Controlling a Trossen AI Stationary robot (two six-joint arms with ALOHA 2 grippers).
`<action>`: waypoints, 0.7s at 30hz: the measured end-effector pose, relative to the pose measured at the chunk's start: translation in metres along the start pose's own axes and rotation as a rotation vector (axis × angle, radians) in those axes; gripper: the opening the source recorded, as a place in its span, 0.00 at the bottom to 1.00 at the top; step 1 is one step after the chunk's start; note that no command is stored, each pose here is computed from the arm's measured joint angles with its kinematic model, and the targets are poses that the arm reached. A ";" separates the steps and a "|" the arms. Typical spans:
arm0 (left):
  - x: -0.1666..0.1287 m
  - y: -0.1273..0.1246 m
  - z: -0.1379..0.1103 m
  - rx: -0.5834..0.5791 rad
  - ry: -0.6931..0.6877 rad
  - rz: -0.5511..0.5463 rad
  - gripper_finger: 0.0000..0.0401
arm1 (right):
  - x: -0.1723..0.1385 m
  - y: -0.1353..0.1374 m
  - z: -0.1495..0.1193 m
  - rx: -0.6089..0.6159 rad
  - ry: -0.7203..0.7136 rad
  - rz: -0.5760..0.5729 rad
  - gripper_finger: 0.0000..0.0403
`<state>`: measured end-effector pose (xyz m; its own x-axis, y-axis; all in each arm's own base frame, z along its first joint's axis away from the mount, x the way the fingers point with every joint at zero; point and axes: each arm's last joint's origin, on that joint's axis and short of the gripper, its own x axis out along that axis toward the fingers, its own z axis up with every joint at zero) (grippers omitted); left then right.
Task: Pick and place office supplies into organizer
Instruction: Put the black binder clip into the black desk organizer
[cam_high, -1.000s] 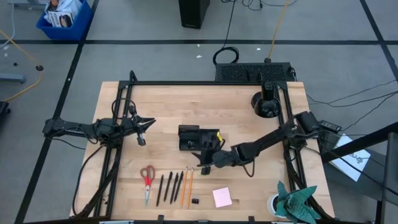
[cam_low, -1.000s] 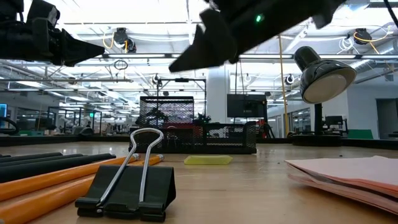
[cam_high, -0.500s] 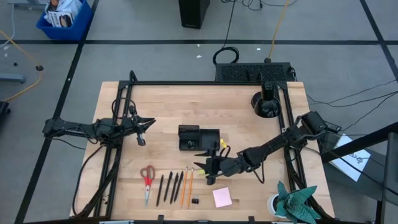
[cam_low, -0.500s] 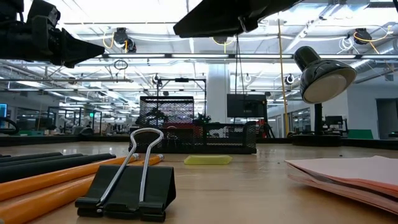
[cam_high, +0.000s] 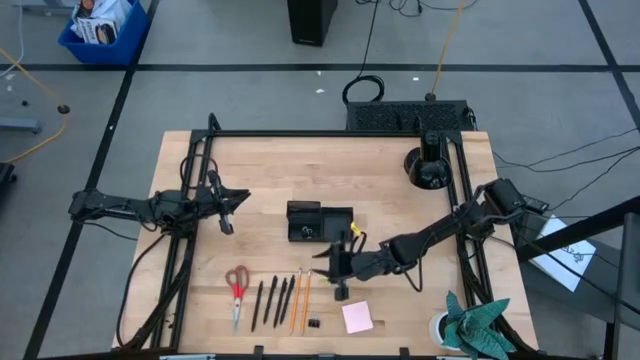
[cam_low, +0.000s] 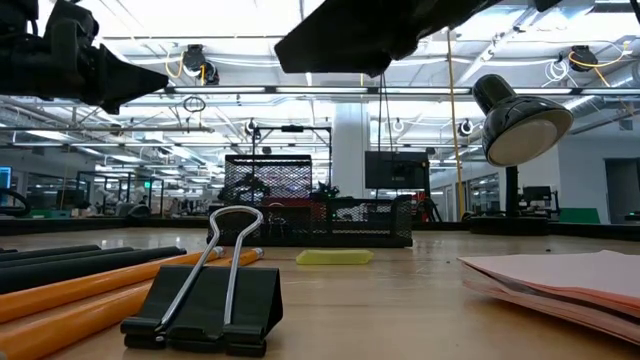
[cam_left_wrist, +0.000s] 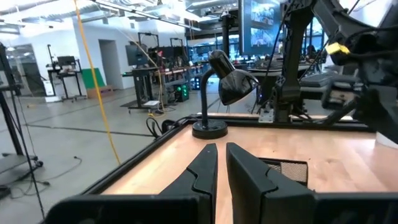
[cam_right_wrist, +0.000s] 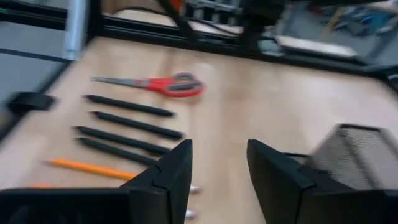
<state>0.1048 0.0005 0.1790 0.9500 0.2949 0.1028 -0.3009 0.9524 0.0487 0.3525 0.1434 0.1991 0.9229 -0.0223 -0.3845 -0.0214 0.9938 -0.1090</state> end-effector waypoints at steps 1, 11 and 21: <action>0.000 0.000 0.000 -0.005 0.000 0.000 0.10 | -0.001 0.003 0.000 0.022 0.002 0.032 0.37; 0.000 0.000 0.000 -0.030 0.002 0.000 0.10 | -0.015 0.039 0.011 0.196 -0.118 0.282 0.37; 0.000 0.000 -0.001 -0.043 0.009 -0.001 0.10 | 0.009 0.063 -0.003 0.243 0.011 0.343 0.44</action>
<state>0.1049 0.0005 0.1780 0.9510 0.2948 0.0937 -0.2966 0.9550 0.0063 0.3585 0.2054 0.1859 0.8739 0.3143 -0.3708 -0.2340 0.9406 0.2460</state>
